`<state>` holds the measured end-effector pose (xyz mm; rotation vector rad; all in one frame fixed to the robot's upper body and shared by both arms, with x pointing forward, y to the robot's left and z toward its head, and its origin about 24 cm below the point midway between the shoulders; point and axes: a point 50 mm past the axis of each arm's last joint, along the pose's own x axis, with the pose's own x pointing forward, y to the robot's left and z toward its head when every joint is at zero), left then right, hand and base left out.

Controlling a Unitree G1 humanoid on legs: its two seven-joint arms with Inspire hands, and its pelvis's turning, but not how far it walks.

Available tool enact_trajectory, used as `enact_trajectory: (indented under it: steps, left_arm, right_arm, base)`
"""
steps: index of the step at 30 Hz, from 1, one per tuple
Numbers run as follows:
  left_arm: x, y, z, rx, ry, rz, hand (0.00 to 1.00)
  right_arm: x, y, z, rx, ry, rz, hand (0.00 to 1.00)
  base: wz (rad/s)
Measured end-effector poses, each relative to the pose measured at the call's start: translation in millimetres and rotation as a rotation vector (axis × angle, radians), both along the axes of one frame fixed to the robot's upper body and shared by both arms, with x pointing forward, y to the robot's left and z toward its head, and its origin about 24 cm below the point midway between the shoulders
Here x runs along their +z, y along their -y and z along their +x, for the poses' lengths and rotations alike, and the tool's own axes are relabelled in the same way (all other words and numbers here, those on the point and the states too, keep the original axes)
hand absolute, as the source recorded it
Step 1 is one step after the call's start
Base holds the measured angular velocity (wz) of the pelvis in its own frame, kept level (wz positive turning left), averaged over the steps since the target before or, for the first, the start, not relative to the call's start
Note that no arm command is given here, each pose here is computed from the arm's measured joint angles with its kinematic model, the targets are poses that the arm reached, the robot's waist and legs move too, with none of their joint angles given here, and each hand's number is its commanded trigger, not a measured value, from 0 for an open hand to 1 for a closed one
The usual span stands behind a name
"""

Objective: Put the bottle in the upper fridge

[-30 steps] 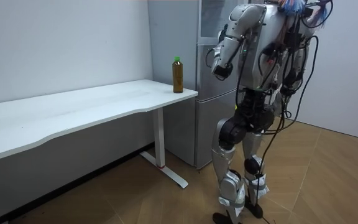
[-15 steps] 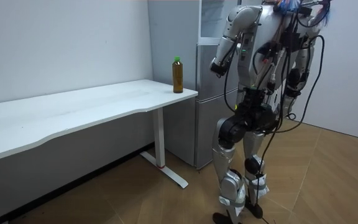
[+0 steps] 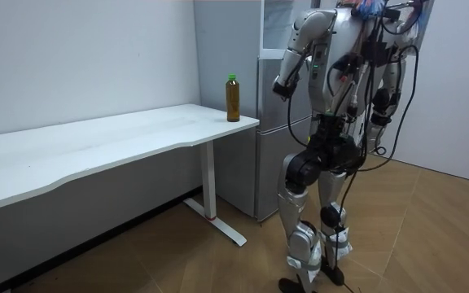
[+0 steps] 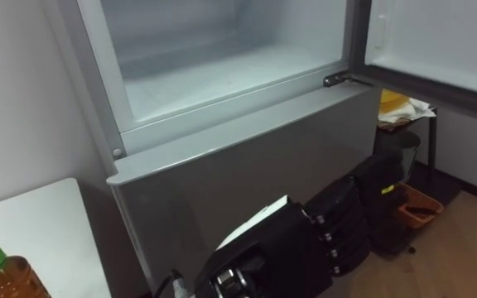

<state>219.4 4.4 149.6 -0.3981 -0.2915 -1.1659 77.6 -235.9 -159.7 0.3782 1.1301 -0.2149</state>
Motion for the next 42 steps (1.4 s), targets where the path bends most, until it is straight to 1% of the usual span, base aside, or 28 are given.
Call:
enact_trajectory:
  steps: [6, 12, 15, 19, 21, 23, 24, 26, 27, 29, 30, 35, 36, 38, 39, 41, 42]
  left_arm:
    - [-3, -0.9, 1, 0.006, -0.003, 0.015, 0.0]
    - [-15, -4.9, 6, 0.023, -0.011, 0.088, 0.0]
    - [-26, -4.5, 7, 0.032, -0.016, 0.142, 0.0]
    - [-45, -7.8, 6, 0.053, -0.064, 0.211, 0.0]
    - [-59, -14.5, 5, 0.078, -0.109, 0.247, 0.0]
    - [-79, -28.2, 4, 0.13, -0.166, 0.315, 0.0]
    - [-85, -31.0, 4, 0.142, -0.179, 0.335, 0.0]
    - [-107, -46.4, -1, 0.208, -0.247, 0.398, 0.0]
    - [-112, -50.2, -2, 0.221, -0.262, 0.412, 0.0]
    - [-126, -66.3, -7, 0.283, -0.298, 0.475, 0.0]
    - [-130, -70.6, -9, 0.299, -0.312, 0.484, 0.0]
    - [-163, -100.4, -26, 0.419, -0.442, 0.585, 0.0]
    - [-166, -104.1, -28, 0.435, -0.458, 0.598, 0.0]
    - [-183, -115.6, -37, 0.489, -0.526, 0.655, 0.0]
    - [-188, -118.2, -39, 0.504, -0.541, 0.675, 0.0]
    - [-203, -126.4, -46, 0.542, -0.573, 0.763, 0.0]
    - [-206, -127.7, -48, 0.544, -0.577, 0.784, 0.0]
  right_arm:
    - [0, 0, 1, 0.006, 0.0, -0.003, 0.0]
    - [0, 0, 3, 0.006, -0.005, -0.023, 0.0]
    - [0, 0, 3, 0.006, -0.007, -0.027, 0.0]
    - [0, -1, 3, 0.006, -0.013, -0.026, 0.0]
    - [-1, -2, 2, 0.006, -0.017, -0.023, 0.0]
    - [-1, -5, 4, 0.02, -0.018, -0.018, 0.0]
    - [-1, -5, 4, 0.025, -0.021, -0.019, 0.0]
    - [-2, -7, 3, 0.043, -0.025, -0.019, 0.0]
    - [-2, -8, 2, 0.043, -0.026, -0.017, 0.0]
    - [-3, -11, 1, 0.043, -0.026, -0.009, 0.0]
    - [-3, -11, 1, 0.042, -0.024, -0.008, 0.0]
    - [-4, -13, -4, 0.051, -0.031, 0.001, 0.0]
    - [-4, -13, -4, 0.049, -0.029, 0.004, 0.0]
    - [-4, -13, -7, 0.054, -0.034, 0.007, 0.0]
    - [-4, -13, -7, 0.059, -0.036, 0.007, 0.0]
    - [-5, -13, -9, 0.069, -0.042, 0.005, 0.0]
    - [-5, -13, -10, 0.07, -0.044, 0.005, 0.0]
  base:
    - [0.0]
    - [0.0]
    - [0.14]
    - [0.19]
    - [0.11]
    - [0.22]
    - [0.12]
    - [0.07]
    - [0.16]
    - [0.16]
    - [0.16]
    - [0.15]
    - [0.07]
    - [0.0]
    - [0.0]
    - [0.0]
    - [0.0]
